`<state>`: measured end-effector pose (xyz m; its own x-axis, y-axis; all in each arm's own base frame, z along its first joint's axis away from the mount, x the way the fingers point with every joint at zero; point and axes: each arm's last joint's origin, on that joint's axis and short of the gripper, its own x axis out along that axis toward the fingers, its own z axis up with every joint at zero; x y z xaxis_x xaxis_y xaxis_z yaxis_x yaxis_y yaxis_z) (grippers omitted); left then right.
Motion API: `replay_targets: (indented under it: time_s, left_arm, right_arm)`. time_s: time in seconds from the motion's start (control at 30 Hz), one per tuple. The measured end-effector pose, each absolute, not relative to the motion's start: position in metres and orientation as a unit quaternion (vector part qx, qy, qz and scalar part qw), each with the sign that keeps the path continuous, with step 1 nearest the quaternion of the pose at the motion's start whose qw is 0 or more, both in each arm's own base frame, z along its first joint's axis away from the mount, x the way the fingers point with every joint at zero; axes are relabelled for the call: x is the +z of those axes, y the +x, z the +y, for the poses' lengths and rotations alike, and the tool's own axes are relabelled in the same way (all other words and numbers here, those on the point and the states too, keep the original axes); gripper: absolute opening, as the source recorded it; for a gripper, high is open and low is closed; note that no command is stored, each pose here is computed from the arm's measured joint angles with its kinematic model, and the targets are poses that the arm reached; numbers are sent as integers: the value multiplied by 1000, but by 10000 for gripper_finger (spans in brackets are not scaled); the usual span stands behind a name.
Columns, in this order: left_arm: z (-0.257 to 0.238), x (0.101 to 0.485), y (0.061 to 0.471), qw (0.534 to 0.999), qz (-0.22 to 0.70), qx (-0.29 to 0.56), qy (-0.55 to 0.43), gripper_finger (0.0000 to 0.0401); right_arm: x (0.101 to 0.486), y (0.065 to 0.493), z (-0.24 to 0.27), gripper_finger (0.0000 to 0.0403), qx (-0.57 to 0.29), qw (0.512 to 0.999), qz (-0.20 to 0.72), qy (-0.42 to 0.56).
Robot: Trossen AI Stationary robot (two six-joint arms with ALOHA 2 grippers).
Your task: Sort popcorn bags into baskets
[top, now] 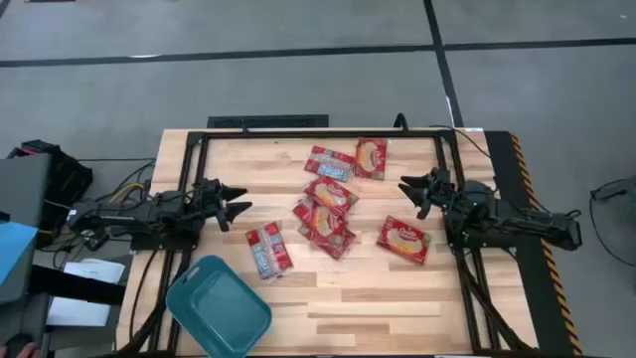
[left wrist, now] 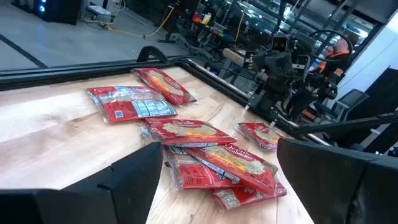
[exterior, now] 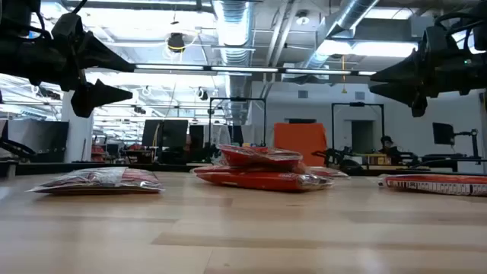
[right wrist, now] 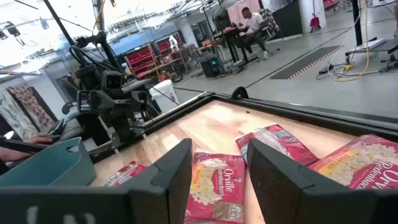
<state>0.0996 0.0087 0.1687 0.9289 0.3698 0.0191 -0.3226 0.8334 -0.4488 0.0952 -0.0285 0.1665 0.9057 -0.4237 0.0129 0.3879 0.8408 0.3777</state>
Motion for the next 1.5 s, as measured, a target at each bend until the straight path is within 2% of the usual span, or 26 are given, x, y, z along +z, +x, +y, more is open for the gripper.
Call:
replay_targets:
  time_s: [0.4,0.87,1.5]
  left_arm:
    - [9,169,100,957,-52,181,-222,306]
    - [9,169,100,956,-52,181,-224,306]
    - [9,169,100,955,-53,183,-226,306]
  right_arm:
    - [167,95,-28,190,-212,958,-48,187]
    - [167,95,-28,178,-212,958,-48,187]
    - [167,95,-28,187,-212,958,-48,187]
